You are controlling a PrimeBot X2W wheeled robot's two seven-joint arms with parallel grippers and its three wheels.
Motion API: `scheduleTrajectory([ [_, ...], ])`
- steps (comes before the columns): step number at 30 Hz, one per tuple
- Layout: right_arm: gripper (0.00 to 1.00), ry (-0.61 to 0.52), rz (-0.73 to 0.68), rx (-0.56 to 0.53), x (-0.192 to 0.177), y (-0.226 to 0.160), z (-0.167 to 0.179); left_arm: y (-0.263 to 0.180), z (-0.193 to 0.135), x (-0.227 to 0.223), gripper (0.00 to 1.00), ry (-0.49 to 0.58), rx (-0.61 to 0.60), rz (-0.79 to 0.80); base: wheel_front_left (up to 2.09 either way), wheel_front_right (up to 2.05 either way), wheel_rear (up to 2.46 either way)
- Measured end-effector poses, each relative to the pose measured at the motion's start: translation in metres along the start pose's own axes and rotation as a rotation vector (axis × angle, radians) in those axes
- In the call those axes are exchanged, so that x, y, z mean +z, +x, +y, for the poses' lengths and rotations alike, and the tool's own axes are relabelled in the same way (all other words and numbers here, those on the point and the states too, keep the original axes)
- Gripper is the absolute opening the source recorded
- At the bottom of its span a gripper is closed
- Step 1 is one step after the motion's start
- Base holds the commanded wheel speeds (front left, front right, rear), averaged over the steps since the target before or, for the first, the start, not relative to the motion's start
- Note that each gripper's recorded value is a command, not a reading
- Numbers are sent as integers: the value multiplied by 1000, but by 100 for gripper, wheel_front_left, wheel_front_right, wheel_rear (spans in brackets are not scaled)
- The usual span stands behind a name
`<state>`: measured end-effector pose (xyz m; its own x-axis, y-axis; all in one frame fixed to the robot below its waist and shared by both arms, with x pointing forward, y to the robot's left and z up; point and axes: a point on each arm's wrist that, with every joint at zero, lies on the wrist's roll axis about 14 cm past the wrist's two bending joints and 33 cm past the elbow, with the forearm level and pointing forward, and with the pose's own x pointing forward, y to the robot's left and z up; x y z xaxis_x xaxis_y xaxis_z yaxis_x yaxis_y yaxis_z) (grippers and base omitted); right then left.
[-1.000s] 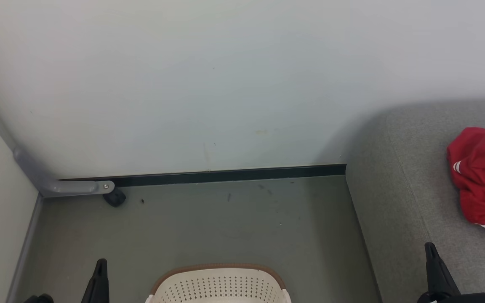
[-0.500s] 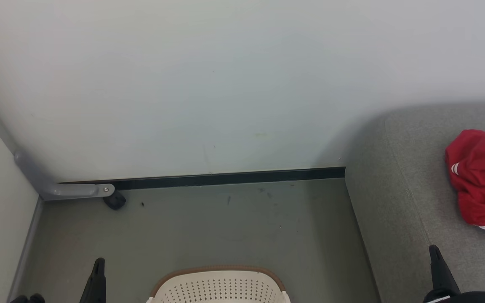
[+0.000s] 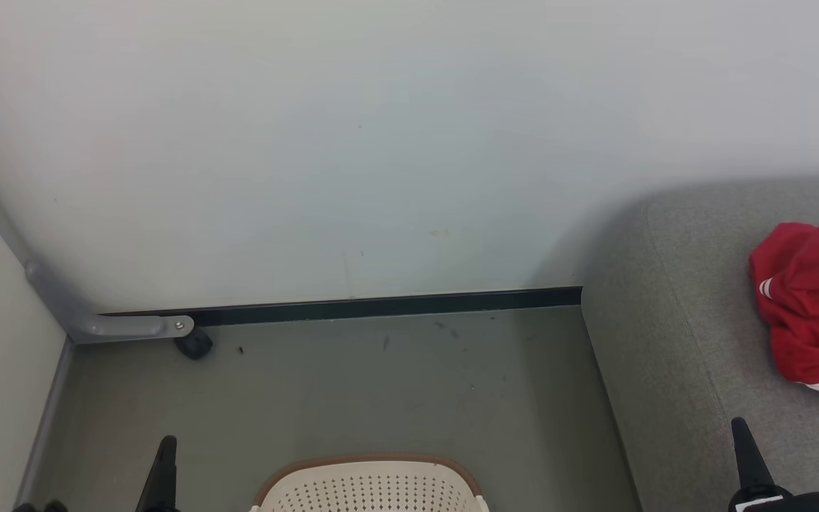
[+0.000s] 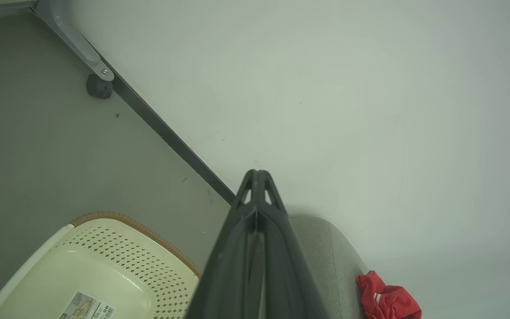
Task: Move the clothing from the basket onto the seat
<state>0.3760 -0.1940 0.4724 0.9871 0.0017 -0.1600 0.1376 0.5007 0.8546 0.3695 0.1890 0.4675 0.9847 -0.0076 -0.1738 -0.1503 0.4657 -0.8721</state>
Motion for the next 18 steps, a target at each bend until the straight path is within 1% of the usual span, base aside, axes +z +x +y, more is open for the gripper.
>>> scheduleTrajectory([
  [8,0,123,-3,6,3,1,0,0,1,-1,0,-117,-5,6,0,0,0],
  [9,0,123,-3,6,3,1,0,0,1,-1,0,-117,-5,6,0,0,0],
  [13,0,183,-5,12,3,1,0,3,-4,2,0,-160,-24,1,0,0,0],
  [18,0,257,-12,15,6,1,-1,2,-1,2,0,-228,-20,7,0,0,0],
])
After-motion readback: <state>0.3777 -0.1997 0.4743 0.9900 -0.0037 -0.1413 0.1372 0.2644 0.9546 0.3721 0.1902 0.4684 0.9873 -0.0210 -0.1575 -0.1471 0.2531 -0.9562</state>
